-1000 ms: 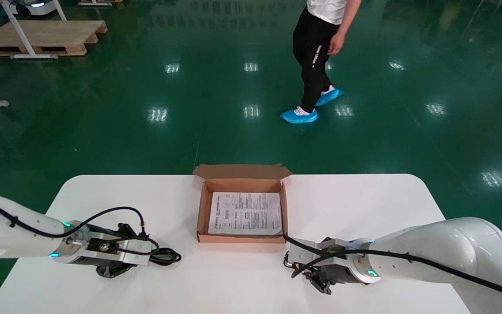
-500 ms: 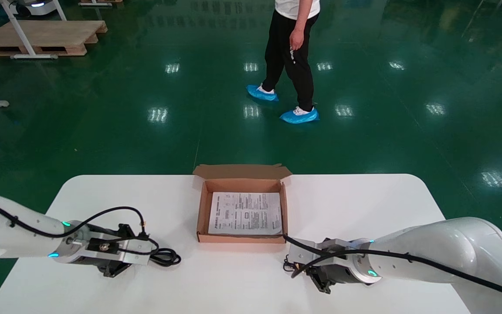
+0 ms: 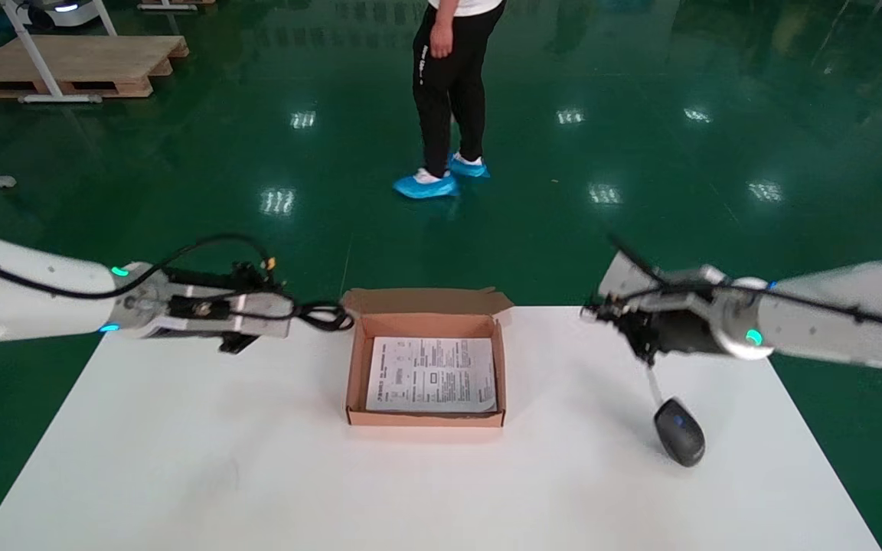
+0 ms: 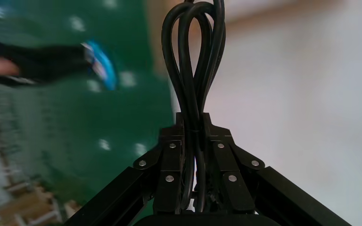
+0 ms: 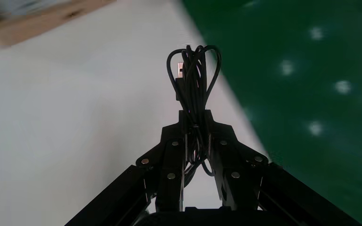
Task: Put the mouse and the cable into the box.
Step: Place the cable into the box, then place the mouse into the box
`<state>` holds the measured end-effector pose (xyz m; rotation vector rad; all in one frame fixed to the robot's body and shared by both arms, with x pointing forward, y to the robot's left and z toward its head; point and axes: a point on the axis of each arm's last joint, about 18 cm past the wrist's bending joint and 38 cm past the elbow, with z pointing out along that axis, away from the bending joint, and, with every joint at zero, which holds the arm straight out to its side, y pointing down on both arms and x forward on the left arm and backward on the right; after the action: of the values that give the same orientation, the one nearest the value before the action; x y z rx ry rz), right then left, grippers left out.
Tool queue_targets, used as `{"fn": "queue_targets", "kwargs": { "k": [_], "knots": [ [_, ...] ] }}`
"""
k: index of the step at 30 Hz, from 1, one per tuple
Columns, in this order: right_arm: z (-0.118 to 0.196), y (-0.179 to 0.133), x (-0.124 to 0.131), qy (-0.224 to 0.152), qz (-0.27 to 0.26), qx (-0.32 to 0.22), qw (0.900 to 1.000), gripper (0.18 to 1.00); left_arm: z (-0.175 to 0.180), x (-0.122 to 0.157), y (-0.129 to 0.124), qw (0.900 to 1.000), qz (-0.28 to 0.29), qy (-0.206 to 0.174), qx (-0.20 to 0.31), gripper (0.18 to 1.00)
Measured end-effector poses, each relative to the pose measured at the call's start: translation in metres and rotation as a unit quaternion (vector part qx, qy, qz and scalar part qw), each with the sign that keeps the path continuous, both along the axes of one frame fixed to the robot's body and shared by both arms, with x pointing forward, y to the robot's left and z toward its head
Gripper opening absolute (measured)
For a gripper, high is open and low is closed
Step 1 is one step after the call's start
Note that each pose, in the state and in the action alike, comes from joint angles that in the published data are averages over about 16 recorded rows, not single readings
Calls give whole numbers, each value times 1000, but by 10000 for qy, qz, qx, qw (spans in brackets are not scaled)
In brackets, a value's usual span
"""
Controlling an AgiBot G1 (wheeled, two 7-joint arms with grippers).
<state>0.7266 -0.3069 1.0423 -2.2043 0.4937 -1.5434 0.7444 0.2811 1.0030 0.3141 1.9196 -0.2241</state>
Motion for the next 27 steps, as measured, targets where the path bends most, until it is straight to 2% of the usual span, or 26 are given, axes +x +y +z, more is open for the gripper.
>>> {"fn": "queue_targets", "kwargs": {
  "k": [7,12,18,27],
  "knots": [
    [81,-31,-11,-729,-377,483,9955,240,7,12,-69,9971,-657,-278,-271,248],
    [107,-38,-17,-933,-460,640,9925,239,-2,15,-102,9946,-949,-265,-320,248],
    [112,-39,-17,-959,-470,662,9921,239,-6,15,-112,9937,-1051,-241,-291,247],
    [108,-38,-16,-923,-457,648,9926,239,-19,17,-115,9919,-1157,-467,244,247]
  ]
}}
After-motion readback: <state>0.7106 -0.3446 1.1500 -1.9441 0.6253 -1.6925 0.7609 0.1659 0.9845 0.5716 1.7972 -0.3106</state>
